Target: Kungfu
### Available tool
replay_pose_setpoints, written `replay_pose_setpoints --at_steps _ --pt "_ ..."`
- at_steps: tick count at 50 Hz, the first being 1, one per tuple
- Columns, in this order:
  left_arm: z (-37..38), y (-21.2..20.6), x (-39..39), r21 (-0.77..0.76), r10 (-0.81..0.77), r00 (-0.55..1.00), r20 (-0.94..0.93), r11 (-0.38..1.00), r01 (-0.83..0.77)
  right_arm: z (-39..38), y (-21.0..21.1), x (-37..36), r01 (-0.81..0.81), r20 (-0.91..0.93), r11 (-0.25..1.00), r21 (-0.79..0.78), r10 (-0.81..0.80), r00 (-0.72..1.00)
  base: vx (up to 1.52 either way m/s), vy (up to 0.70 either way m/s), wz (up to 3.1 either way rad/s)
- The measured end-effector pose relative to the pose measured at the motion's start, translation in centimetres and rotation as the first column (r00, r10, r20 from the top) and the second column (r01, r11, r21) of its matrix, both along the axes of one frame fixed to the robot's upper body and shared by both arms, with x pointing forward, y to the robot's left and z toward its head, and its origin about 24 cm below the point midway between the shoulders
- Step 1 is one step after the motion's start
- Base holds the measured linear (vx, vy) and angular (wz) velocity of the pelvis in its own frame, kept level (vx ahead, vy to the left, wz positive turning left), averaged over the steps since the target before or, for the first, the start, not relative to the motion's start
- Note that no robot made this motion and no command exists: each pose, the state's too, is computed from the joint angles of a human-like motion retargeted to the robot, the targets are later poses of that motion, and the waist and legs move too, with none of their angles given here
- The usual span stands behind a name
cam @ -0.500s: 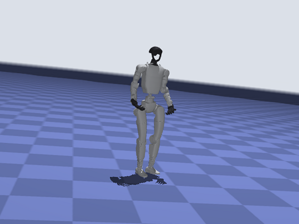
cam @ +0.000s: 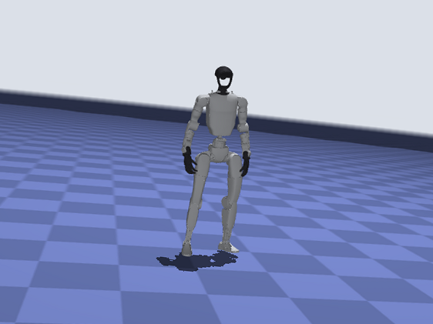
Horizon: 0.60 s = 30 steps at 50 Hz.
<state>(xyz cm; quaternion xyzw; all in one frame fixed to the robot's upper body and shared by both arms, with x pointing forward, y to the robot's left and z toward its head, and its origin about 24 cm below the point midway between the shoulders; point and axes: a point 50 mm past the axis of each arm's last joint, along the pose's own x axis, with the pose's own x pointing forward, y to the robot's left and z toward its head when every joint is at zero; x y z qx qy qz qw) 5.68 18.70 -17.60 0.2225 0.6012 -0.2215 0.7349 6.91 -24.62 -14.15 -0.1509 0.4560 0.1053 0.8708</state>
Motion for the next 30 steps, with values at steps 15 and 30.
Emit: replay_pose_setpoints --at_steps 15,30 --pt "0.7 5.5 -2.4 0.14 0.043 0.994 -0.101 0.99 -0.028 -1.0 0.1 -2.1 0.07 -0.127 0.993 0.095 -0.058 0.99 -0.04 -0.52 -0.34" --pt "-0.3 0.8 -4.7 0.046 0.592 0.806 0.002 0.805 -0.592 -2.4 1.4 -10.9 0.763 -0.432 0.642 0.076 -0.669 0.605 -0.01 -0.56 -0.21"
